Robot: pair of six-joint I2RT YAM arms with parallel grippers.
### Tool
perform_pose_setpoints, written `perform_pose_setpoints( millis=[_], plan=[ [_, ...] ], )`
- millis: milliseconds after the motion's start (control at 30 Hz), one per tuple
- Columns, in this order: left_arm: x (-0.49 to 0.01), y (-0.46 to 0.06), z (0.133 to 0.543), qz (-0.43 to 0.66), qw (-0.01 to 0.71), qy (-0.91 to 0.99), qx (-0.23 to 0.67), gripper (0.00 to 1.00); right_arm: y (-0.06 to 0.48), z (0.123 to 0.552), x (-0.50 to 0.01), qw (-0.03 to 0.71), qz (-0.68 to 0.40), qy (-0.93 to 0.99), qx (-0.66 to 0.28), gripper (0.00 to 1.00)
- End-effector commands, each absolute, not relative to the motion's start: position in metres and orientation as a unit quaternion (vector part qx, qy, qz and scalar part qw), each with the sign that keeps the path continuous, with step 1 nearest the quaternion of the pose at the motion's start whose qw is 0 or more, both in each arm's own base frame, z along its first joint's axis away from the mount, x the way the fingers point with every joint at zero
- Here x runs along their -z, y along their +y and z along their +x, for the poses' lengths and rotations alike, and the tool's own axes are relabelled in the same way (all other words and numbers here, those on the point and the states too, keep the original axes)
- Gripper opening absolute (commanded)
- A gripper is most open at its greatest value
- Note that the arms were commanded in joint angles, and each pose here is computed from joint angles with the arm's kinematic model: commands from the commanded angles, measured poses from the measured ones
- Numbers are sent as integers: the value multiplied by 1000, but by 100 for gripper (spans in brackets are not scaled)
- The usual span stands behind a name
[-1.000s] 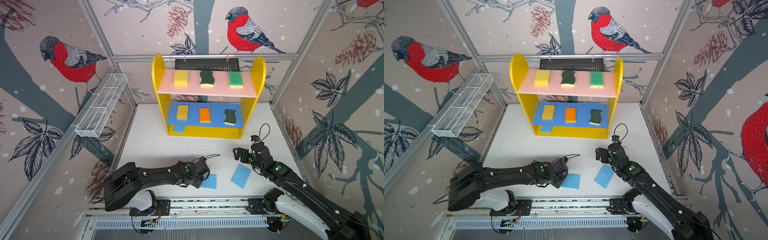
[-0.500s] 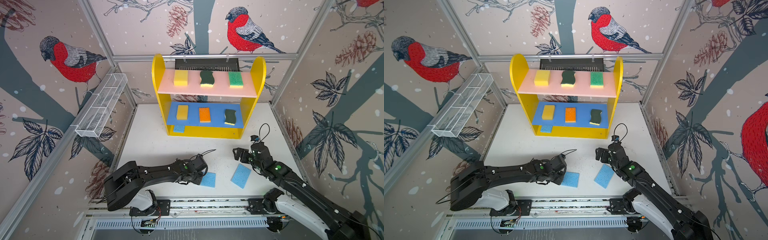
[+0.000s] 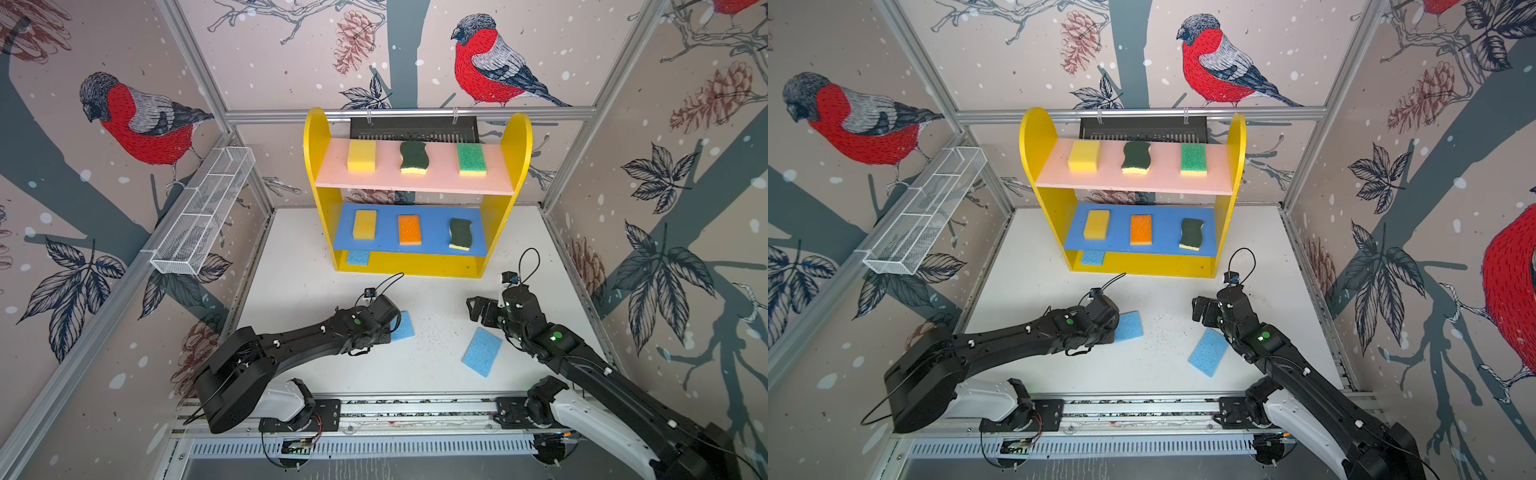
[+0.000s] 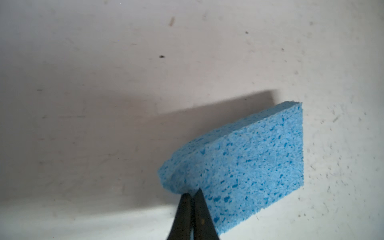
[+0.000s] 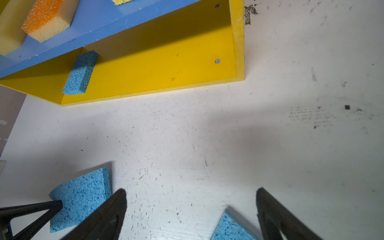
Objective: Arrange cleaning sponges on a shelf
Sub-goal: Move the cleaning sponge to the center of the table.
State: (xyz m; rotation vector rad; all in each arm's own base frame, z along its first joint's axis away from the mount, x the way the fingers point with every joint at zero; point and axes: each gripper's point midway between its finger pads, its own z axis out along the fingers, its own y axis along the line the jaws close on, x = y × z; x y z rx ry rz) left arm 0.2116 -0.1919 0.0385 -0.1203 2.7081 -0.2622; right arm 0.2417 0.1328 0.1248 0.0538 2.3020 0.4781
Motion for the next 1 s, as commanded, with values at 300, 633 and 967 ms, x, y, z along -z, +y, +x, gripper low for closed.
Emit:
perform_pose_setpoints(
  millis=[300, 633, 967],
  plan=[
    [-27, -191, 218, -192, 189, 952, 145, 4, 135, 244, -128, 399, 11, 896, -196, 97],
    [-40, -227, 227, -219, 191, 933, 211, 21, 140, 241, -131, 399, -1, 892, -212, 97],
    [-35, -264, 219, -211, 158, 934, 239, 32, 144, 239, -131, 400, -9, 888, -225, 97]
  ],
)
